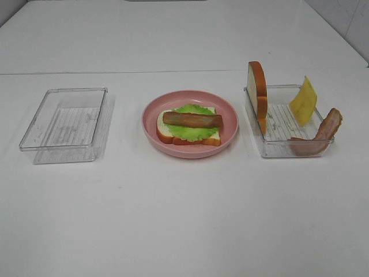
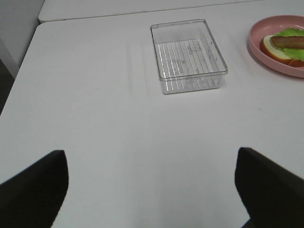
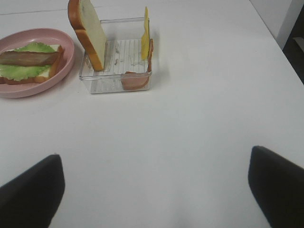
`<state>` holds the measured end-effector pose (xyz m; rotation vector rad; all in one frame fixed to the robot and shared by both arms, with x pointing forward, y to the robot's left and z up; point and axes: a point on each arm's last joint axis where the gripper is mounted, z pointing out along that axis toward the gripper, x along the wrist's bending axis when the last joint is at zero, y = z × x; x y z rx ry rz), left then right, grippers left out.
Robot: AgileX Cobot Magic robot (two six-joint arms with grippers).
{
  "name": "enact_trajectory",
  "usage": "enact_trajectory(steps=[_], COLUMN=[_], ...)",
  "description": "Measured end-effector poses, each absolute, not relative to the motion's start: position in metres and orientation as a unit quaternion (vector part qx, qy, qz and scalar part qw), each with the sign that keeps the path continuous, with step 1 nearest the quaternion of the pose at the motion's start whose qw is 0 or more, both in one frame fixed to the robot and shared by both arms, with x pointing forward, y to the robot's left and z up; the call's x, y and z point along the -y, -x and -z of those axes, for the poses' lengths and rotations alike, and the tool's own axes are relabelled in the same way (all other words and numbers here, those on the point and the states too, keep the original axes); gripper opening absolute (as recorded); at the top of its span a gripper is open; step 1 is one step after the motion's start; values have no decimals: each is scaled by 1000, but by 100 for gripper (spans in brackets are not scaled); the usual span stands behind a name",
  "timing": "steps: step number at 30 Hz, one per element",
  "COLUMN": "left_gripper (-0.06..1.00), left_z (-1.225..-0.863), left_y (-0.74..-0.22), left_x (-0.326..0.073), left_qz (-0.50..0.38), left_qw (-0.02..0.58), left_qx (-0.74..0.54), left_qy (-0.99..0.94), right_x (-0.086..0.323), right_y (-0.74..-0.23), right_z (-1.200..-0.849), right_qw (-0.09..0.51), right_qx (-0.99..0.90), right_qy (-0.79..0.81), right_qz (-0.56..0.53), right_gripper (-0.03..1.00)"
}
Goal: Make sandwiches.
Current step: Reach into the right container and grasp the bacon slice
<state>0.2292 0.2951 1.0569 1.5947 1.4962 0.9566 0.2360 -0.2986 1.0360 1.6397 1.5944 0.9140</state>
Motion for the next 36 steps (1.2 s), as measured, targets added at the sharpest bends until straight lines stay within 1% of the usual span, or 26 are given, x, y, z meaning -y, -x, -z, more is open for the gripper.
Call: enact_trajectory(steps=[10, 36], left_gripper=[89, 89], left_z=[-1056, -1055], left_y=[-230, -230], left_x=[-295, -295], left_qz=[-364, -361], left_qw=[378, 378], left_qx=[-596, -599], left_qy=[-608, -607], right_x=[299, 299], right_y=[-236, -236], right_z=[-1036, -1036], right_qw=[333, 333], right_qx=[-610, -610], right_qy=[-628, -628], right_qz=[-350, -350], right_gripper=[98, 98])
